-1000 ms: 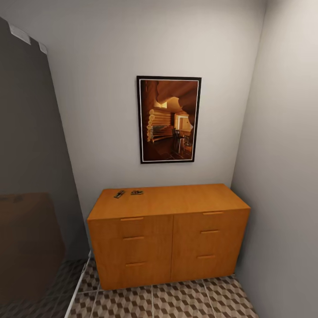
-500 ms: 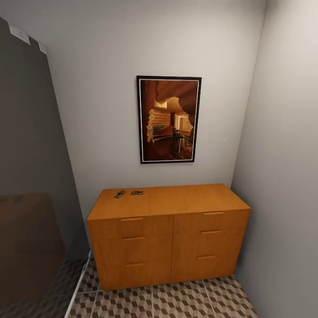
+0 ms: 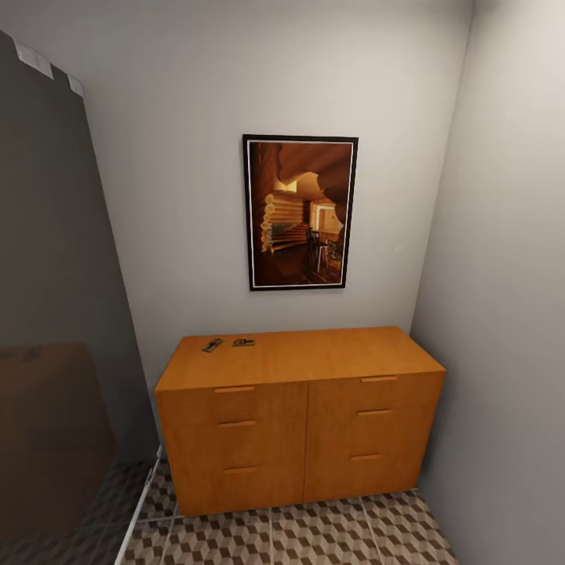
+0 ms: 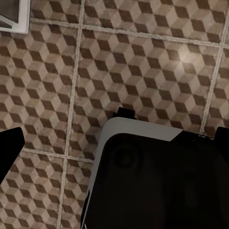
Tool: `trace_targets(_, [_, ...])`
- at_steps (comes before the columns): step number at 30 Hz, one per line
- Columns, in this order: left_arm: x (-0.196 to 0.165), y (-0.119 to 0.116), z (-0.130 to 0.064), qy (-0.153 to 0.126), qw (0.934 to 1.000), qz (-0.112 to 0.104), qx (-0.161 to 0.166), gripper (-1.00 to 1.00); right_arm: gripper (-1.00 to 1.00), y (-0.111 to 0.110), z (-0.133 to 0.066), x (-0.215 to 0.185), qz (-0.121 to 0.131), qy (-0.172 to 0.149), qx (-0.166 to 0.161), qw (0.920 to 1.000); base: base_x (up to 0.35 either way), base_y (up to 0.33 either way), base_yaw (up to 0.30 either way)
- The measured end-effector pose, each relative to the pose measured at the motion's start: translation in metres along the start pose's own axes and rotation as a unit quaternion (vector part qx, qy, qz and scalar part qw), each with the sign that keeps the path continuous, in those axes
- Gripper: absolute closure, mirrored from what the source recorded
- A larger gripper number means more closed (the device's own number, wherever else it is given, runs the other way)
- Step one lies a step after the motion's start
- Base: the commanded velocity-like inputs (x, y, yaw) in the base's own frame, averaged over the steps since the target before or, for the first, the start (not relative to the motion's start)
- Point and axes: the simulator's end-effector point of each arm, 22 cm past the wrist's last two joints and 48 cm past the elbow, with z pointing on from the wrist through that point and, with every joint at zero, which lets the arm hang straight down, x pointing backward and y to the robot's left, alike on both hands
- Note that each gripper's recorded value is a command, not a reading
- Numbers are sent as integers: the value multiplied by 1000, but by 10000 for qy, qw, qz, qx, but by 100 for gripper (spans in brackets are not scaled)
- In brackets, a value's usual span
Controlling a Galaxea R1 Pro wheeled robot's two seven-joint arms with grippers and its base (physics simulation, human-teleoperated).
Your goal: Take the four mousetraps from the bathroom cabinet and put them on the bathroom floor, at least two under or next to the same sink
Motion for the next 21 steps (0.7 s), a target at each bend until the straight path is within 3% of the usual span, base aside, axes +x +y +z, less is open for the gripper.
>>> trace_targets(21, [0,1,0,5,10000,-3,-7,-100,-100,0,0,0,0,-2,2,10000,158,0,0])
